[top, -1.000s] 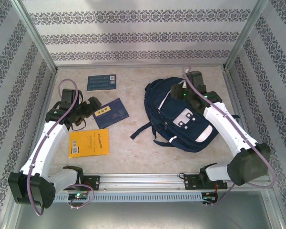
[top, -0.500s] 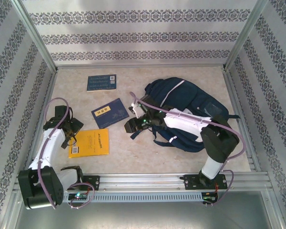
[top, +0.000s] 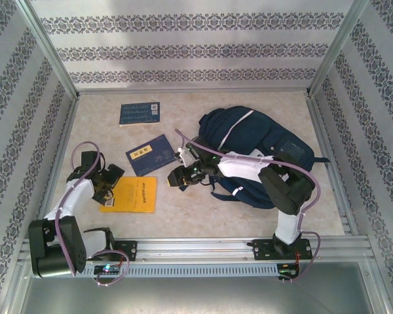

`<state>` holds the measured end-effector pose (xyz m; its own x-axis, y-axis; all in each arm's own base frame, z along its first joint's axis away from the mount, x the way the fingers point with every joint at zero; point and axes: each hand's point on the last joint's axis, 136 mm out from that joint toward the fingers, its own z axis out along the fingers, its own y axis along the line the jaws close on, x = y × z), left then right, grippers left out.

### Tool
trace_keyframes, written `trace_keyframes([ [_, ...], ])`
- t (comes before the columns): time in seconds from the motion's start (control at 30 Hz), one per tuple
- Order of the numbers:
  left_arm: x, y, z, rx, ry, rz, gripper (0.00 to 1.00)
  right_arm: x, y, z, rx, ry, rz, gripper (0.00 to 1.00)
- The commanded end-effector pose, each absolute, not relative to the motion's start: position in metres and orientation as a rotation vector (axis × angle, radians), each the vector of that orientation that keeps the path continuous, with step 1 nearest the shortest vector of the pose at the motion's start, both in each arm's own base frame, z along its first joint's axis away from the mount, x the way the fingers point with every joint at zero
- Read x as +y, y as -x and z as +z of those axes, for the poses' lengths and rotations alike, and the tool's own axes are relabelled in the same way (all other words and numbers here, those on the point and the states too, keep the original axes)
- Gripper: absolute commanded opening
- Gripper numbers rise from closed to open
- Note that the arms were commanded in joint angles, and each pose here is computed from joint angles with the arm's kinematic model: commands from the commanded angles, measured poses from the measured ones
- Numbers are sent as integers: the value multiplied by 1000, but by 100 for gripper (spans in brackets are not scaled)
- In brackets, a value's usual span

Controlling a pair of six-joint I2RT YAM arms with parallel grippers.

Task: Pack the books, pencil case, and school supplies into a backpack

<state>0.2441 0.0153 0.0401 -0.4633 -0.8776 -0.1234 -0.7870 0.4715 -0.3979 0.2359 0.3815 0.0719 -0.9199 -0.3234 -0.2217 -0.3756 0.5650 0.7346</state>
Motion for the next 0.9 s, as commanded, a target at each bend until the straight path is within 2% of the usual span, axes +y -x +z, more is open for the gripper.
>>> trace_keyframes([
  [0.0, -37, -222, 22, 2493, 1473, -710, 98, 391, -241, 66, 2751, 581, 1281, 55],
  [0.33, -69, -207, 17, 2508, 1393, -870, 96, 401, -254, 38, 2849, 488, 1304, 56],
  [0.5, -79, -202, 13, 2565, 1328, -861, 95, 399, -262, 37, 2857, 460, 1315, 56],
  [0.63, -79, -200, 12, 2588, 1300, -844, 95, 384, -269, 34, 2877, 465, 1175, 56],
  [0.87, -94, -201, 9, 2652, 1234, -893, 95, 391, -266, 24, 2919, 472, 1230, 56],
])
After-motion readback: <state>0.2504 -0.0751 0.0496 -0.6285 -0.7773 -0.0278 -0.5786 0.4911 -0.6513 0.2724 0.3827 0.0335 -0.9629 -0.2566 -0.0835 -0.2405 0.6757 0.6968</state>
